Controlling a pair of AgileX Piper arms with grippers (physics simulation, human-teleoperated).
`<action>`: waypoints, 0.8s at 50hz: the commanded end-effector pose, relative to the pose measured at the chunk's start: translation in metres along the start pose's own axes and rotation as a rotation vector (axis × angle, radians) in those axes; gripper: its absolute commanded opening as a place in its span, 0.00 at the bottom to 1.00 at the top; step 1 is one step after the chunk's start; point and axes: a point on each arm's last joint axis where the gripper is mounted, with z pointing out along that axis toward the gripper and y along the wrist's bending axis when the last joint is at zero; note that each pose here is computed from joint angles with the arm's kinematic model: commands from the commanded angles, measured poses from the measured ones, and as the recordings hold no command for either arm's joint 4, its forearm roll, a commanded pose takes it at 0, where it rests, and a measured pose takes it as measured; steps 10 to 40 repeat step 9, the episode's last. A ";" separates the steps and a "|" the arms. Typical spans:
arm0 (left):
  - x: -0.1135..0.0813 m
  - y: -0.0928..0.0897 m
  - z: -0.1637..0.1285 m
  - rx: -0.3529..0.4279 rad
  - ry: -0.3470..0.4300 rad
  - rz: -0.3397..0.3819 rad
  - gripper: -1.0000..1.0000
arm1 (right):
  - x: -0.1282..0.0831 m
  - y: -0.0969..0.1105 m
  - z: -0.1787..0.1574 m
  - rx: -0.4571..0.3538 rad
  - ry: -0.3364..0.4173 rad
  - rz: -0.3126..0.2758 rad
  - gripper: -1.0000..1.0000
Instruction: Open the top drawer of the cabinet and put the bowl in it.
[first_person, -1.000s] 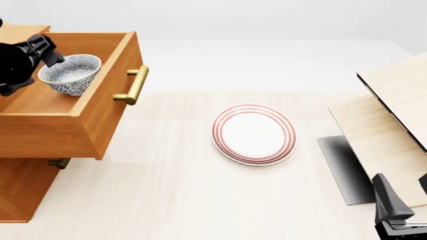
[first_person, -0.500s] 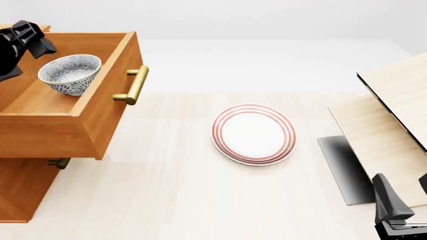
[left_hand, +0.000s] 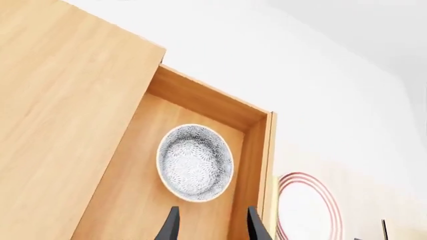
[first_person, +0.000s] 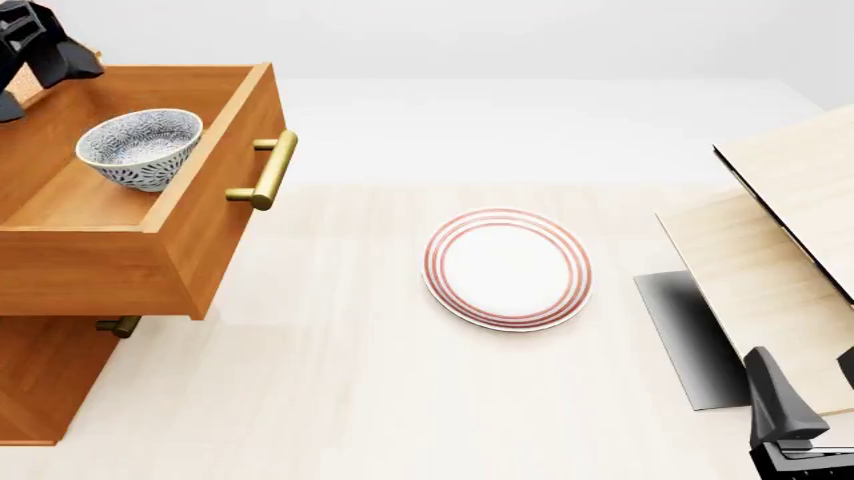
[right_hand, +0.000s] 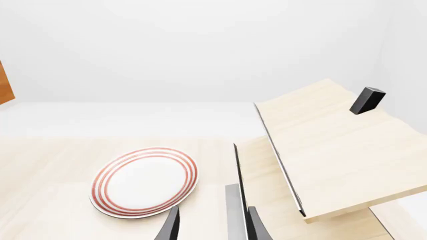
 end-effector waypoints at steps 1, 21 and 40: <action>-0.003 -0.014 -0.015 0.044 0.015 0.077 1.00 | 0.000 0.000 0.000 0.001 -0.001 0.001 1.00; -0.008 -0.021 -0.038 0.070 0.011 0.154 1.00 | 0.000 0.000 0.000 0.000 -0.002 0.000 1.00; -0.008 -0.021 -0.038 0.070 0.011 0.154 1.00 | 0.000 0.000 0.000 0.000 -0.002 0.000 1.00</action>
